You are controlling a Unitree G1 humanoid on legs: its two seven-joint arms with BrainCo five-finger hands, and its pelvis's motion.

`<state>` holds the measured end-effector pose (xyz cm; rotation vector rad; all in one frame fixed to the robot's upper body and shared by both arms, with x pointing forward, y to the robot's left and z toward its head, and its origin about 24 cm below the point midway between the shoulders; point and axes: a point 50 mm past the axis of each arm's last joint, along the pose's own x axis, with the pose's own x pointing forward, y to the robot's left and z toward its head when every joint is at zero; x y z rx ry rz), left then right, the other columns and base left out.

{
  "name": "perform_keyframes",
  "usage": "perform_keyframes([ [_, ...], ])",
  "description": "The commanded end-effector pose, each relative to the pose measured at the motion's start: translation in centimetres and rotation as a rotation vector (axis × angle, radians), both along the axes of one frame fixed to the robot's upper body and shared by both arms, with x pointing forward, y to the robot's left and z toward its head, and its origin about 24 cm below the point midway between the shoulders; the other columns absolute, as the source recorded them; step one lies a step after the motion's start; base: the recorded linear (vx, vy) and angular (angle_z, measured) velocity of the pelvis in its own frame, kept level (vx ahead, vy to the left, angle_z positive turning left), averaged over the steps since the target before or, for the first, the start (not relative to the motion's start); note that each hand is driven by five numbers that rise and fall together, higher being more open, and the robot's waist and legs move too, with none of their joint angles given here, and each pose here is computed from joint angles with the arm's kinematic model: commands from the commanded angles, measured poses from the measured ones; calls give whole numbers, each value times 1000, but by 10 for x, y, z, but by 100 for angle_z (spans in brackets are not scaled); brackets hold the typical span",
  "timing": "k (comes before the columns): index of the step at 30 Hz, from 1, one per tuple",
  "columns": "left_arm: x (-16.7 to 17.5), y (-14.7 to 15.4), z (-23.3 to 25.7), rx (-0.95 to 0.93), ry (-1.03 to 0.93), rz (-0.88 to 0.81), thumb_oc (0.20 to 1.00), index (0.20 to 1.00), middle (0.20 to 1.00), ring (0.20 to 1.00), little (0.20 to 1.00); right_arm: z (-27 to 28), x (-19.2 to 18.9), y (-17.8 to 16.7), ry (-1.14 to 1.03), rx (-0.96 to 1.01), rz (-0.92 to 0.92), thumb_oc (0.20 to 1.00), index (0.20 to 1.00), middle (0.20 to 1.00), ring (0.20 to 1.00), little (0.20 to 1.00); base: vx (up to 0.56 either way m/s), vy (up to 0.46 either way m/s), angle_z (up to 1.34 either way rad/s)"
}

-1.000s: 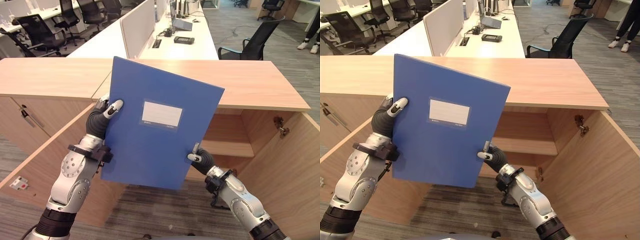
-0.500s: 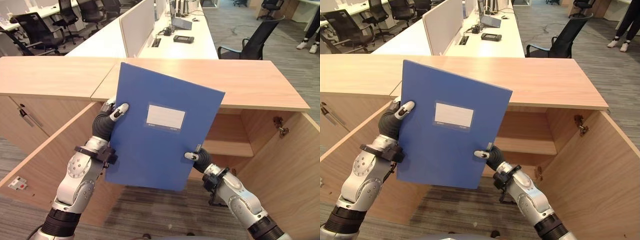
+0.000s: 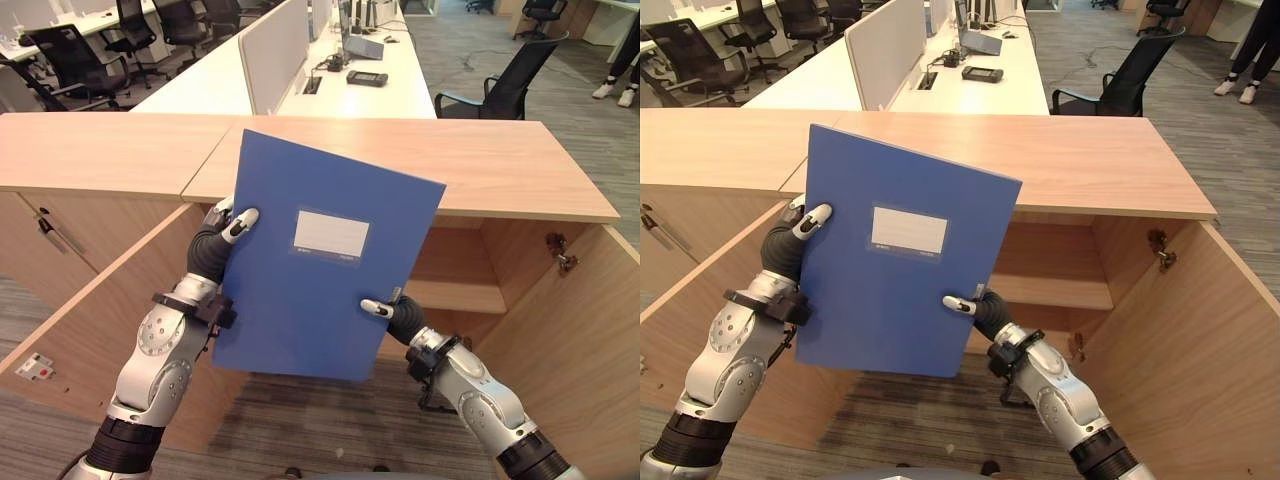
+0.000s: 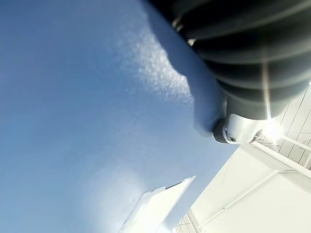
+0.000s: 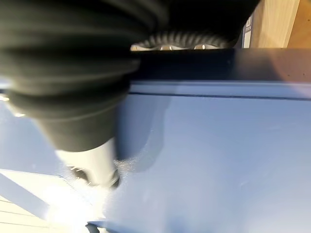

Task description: Put the empty folder in the office cabinet

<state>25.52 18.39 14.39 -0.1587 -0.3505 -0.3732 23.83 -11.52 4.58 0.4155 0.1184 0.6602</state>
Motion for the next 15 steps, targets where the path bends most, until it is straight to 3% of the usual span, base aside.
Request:
perform_keyframes([
  [1,7,-36,20,-2,-108,-190,200,200,200,200,200,51,10,39,-191,165,138,200,200,200,200,200,0,0,0],
  [15,7,-29,17,7,-102,-158,200,200,200,200,200,42,7,34,-174,108,160,200,200,200,200,200,0,0,0],
])
